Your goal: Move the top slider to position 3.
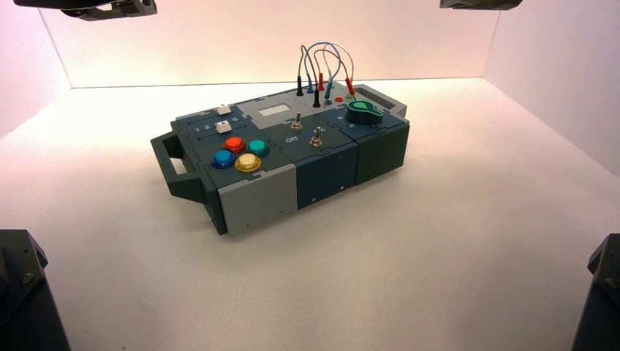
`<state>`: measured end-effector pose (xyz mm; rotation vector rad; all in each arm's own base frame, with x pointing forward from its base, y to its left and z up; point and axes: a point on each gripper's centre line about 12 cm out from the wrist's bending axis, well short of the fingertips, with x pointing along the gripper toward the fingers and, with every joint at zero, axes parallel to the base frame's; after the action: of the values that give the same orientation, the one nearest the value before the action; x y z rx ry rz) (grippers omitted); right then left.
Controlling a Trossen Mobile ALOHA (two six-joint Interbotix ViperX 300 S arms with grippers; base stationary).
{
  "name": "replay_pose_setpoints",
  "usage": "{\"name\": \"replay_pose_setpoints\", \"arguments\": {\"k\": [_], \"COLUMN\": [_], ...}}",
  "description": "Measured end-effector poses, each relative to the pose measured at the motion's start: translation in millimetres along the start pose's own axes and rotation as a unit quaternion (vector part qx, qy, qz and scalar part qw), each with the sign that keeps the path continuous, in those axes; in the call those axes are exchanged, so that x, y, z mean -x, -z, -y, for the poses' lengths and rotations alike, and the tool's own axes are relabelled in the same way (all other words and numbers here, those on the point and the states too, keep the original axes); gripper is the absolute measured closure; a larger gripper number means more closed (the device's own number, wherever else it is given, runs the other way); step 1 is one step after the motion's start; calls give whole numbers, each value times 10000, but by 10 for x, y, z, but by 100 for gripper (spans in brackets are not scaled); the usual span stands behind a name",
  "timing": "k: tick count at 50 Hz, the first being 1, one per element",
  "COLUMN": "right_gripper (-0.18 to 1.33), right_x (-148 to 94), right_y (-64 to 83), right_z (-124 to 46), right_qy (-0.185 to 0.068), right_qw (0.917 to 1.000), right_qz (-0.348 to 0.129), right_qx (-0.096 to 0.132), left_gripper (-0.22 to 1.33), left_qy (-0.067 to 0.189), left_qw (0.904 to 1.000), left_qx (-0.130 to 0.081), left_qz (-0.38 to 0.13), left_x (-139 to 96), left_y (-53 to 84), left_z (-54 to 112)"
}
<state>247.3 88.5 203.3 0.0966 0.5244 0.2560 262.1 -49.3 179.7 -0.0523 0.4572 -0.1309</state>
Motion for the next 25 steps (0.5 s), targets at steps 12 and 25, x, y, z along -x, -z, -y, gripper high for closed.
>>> {"name": "replay_pose_setpoints", "arguments": {"k": [12, 25], "right_gripper": [65, 65], "right_x": [-3, -3], "right_y": [8, 1], "right_z": [6, 5], "right_qy": [9, 12], "right_qw": [10000, 10000], "right_qz": [-13, 0], "right_qx": [5, -3], "left_gripper": [21, 21], "left_qy": [0, 72], "left_qw": [10000, 10000], "left_qx": [-8, -31], "left_qz": [0, -37], "left_x": [0, -12], "left_y": [0, 15], "left_z": [0, 44]}}
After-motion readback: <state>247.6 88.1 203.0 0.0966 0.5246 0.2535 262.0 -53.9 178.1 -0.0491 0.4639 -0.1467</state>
